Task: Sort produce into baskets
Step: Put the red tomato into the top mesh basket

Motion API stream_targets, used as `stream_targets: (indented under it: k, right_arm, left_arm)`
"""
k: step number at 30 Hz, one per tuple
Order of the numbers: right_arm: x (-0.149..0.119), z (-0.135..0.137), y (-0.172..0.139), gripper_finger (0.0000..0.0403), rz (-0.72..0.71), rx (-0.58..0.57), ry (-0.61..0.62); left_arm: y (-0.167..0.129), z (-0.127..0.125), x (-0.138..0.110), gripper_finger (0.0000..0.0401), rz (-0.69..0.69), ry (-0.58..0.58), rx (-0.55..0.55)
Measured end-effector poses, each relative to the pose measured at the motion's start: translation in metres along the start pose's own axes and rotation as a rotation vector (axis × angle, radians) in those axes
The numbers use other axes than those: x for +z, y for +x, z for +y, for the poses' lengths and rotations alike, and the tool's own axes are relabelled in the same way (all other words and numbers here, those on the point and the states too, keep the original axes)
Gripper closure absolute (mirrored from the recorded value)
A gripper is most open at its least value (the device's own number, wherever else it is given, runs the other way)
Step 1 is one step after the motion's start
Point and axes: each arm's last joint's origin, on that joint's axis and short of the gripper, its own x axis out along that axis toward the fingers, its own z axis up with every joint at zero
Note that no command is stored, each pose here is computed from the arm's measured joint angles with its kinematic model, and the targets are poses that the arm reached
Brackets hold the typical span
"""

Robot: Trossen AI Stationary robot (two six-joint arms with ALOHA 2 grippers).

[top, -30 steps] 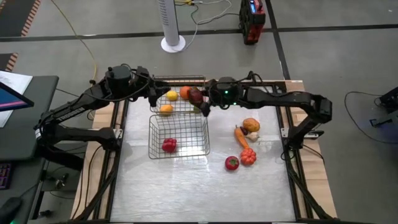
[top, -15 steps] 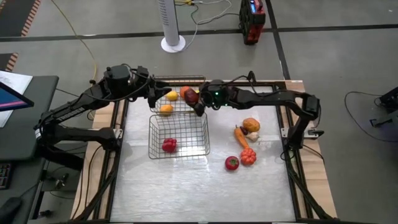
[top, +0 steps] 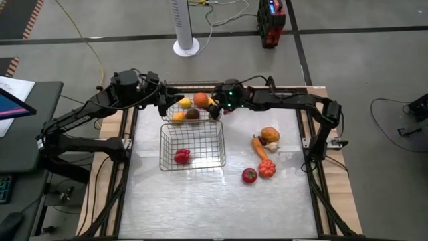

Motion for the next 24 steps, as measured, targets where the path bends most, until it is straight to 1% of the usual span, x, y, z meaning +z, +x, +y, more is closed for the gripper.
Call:
stream_targets:
  k: [3, 6, 7, 9, 11, 16, 20, 22, 24]
  right_arm:
    - [0.016, 0.003, -0.011, 0.0004, 0.045, 0.003, -0.001]
    - [0.034, 0.007, -0.025, 0.0005, 0.075, -0.088, -0.083]
    - [0.036, 0.004, -0.028, 0.0007, 0.103, -0.125, -0.114]
    - [0.036, -0.004, -0.028, 0.0012, 0.15, -0.155, -0.168]
    - [0.033, -0.018, -0.029, 0.0019, 0.202, -0.193, -0.175]
    - [0.029, -0.059, -0.04, 0.0039, 0.337, -0.304, -0.145]
    - [0.031, -0.087, -0.048, 0.005, 0.373, -0.363, -0.119]
    - [0.028, -0.102, -0.05, 0.0052, 0.384, -0.391, -0.097]
    - [0.022, -0.117, -0.054, 0.0051, 0.429, -0.419, -0.067]
  left_arm:
    - [-0.001, 0.0, 0.0, 0.0218, 0.002, -0.007, 0.0]
    - [-0.003, -0.001, 0.0, 0.0218, -0.002, -0.008, -0.004]
    - [-0.004, -0.001, 0.0, 0.0218, -0.001, -0.008, -0.006]
    - [-0.004, -0.001, 0.0, 0.0218, 0.002, -0.008, -0.008]
    - [-0.005, -0.001, 0.0, 0.0218, 0.0, -0.008, -0.01]
    - [-0.011, -0.003, -0.001, 0.0218, 0.012, -0.009, -0.024]
    - [-0.016, -0.003, -0.002, 0.0218, 0.021, -0.011, -0.016]
    - [-0.019, -0.004, -0.002, 0.0218, 0.014, -0.008, -0.018]
    - [-0.021, -0.004, -0.001, 0.0218, 0.007, 0.002, -0.021]
